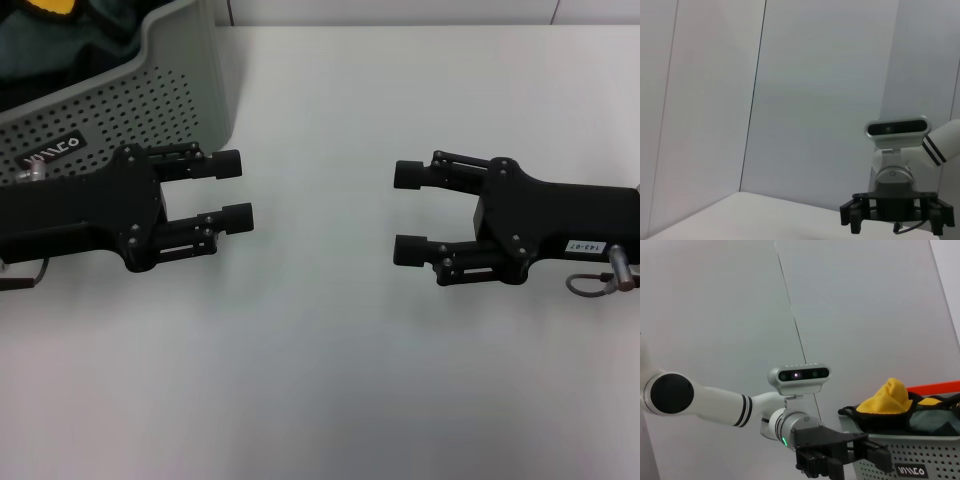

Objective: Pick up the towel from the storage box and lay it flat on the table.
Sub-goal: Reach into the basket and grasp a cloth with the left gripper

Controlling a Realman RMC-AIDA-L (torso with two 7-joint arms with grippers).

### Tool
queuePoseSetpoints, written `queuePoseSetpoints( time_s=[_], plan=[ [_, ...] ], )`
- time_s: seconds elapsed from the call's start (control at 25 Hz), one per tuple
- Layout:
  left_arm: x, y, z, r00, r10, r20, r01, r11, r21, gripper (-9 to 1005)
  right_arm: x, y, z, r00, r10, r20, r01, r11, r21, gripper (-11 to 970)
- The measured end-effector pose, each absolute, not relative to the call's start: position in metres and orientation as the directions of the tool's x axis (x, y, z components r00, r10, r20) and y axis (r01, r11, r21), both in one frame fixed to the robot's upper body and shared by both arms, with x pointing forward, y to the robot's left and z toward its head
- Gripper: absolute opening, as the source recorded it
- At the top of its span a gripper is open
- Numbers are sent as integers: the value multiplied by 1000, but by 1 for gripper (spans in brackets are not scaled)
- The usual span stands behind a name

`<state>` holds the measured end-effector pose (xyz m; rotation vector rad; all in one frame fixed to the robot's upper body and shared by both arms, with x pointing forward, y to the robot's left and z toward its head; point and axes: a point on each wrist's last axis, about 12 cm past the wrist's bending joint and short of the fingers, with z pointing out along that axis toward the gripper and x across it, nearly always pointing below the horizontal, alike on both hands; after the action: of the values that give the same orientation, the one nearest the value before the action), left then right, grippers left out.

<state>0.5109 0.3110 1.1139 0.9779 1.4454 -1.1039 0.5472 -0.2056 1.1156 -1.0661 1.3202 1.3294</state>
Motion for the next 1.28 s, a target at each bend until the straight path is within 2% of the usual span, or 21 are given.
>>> queuePoseSetpoints(
  time_s=[0.48,0.64,0.76,0.92,1.12,1.28],
  plan=[
    [513,311,1116,-147,16,-989,958,249,-139,595,551,-202,1112,-169,12,-985,-984,56,170,874],
    [521,311,1129,-199,-10,-980,950,243,-196,593,555,-205,1109,-172,-11,-985,-981,94,171,874],
    [528,310,1152,-204,-18,-979,949,241,-202,591,557,-208,1106,-175,-26,-984,-977,126,171,874],
    [538,311,1194,-109,85,-990,951,299,-79,588,560,-211,1101,-180,-49,-982,-970,172,169,874],
    [542,322,1256,-72,283,-956,881,468,72,585,555,-216,1093,-195,-48,-980,-962,206,181,874],
    [536,323,1294,-150,490,-859,731,640,238,582,555,-220,1092,-192,-21,-981,-952,247,181,874]
  ],
)
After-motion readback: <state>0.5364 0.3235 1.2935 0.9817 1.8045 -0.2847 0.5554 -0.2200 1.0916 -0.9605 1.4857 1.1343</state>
